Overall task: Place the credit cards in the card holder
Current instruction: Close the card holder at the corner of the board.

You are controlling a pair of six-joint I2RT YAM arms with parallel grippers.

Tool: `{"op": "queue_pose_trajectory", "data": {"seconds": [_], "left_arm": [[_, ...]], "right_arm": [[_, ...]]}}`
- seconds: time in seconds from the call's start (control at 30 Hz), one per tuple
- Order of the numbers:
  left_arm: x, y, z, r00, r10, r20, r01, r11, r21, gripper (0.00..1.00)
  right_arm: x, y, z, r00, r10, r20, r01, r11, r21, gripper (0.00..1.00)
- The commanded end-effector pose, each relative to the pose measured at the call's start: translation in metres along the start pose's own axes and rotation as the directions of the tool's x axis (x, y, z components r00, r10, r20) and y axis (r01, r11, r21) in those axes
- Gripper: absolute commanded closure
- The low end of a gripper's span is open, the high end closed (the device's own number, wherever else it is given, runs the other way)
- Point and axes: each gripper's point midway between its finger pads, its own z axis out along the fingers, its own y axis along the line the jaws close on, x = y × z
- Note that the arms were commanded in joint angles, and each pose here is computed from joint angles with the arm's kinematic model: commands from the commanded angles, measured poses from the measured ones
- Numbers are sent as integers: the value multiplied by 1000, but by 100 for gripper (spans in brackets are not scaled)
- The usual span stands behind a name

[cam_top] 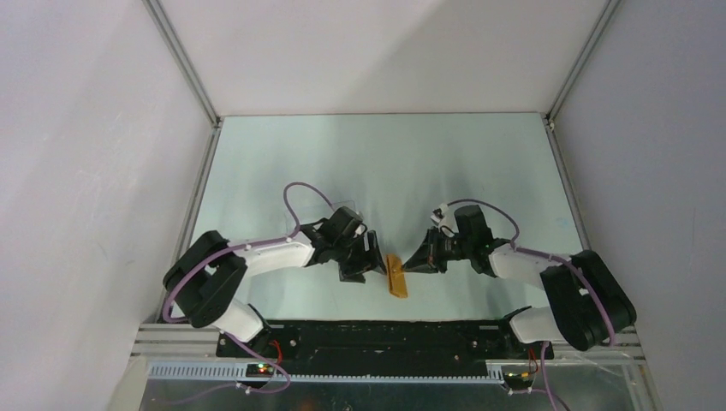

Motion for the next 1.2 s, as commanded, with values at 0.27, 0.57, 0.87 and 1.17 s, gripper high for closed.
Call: {"op": "queue_pose_trajectory", "data": {"seconds": [0.27, 0.57, 0.87, 1.17], "left_arm": [[-26, -39, 16, 997, 75, 22, -76, 996, 39, 39], [-24, -74, 27, 993, 119, -5, -119, 989, 87, 43], [-12, -77, 39, 991, 131, -33, -129, 989, 73, 56], [1, -86, 37, 986, 162, -38, -158, 984, 85, 82]], "right_arm": [[2, -26, -13, 993, 116, -35, -117, 992, -48, 100], [-1, -29, -22, 989, 142, -51, -147, 984, -105, 57], [-1, -28, -35, 991, 131, -3, -130, 987, -94, 43], [-1, -40, -33, 984, 178, 11, -177, 983, -51, 57]]}}
